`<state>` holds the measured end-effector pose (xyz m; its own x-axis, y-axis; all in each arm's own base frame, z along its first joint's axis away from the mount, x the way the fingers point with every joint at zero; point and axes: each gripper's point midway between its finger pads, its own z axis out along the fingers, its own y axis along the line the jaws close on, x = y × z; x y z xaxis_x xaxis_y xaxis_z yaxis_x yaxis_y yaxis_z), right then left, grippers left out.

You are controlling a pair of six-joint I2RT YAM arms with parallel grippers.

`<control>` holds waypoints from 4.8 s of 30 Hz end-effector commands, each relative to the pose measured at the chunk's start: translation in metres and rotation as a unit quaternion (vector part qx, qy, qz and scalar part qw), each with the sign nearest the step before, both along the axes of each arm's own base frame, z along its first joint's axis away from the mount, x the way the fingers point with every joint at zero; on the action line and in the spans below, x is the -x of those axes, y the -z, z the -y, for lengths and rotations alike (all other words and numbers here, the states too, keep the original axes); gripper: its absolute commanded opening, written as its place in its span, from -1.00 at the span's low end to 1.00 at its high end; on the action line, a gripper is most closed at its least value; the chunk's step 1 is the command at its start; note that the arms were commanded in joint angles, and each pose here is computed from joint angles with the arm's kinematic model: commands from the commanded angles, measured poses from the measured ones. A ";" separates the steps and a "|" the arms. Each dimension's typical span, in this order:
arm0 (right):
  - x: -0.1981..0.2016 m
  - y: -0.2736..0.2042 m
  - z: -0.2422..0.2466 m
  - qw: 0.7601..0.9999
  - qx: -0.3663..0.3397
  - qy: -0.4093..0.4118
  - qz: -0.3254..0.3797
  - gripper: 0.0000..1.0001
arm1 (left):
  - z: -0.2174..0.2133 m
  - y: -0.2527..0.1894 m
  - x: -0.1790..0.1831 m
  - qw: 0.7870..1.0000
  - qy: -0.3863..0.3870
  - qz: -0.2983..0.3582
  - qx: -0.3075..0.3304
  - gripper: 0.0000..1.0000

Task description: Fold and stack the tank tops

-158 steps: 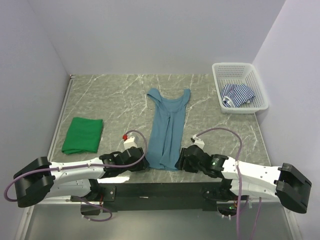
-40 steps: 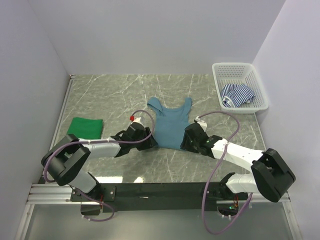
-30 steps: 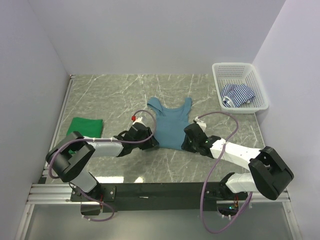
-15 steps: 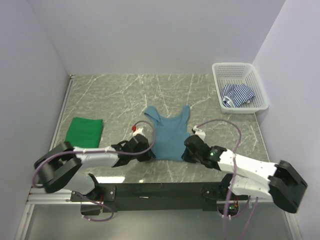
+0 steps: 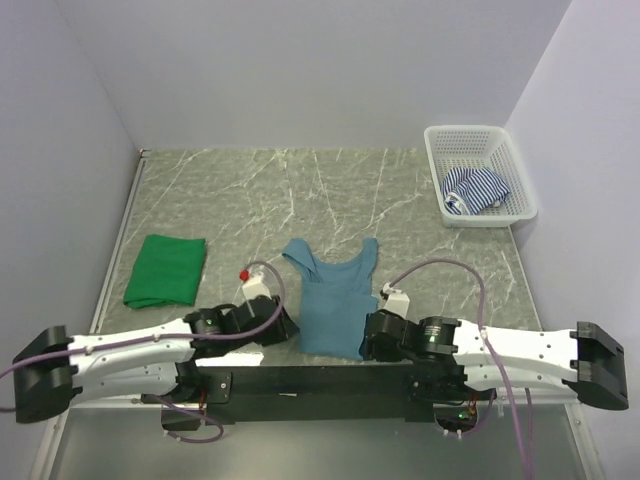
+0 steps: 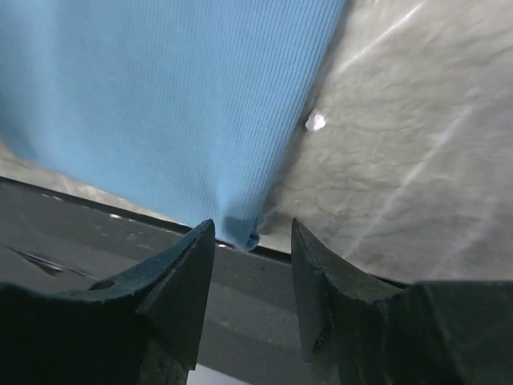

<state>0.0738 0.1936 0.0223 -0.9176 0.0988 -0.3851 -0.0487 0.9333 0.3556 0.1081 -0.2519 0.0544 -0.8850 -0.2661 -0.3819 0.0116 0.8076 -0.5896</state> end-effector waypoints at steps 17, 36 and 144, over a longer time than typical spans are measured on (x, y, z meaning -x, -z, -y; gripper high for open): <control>-0.182 -0.160 -0.089 0.964 -0.006 -0.033 0.263 -0.10 | -0.080 -0.007 -0.241 0.970 -0.238 0.043 -0.001 -0.99; -0.256 -0.090 -0.154 0.939 0.125 -0.139 0.288 0.04 | -0.010 -0.009 -0.277 0.992 -0.104 0.016 0.076 -0.99; -0.322 -0.054 -0.103 0.969 -0.214 0.104 0.072 -0.11 | 0.009 -0.064 -0.203 0.993 -0.067 0.095 0.009 -0.74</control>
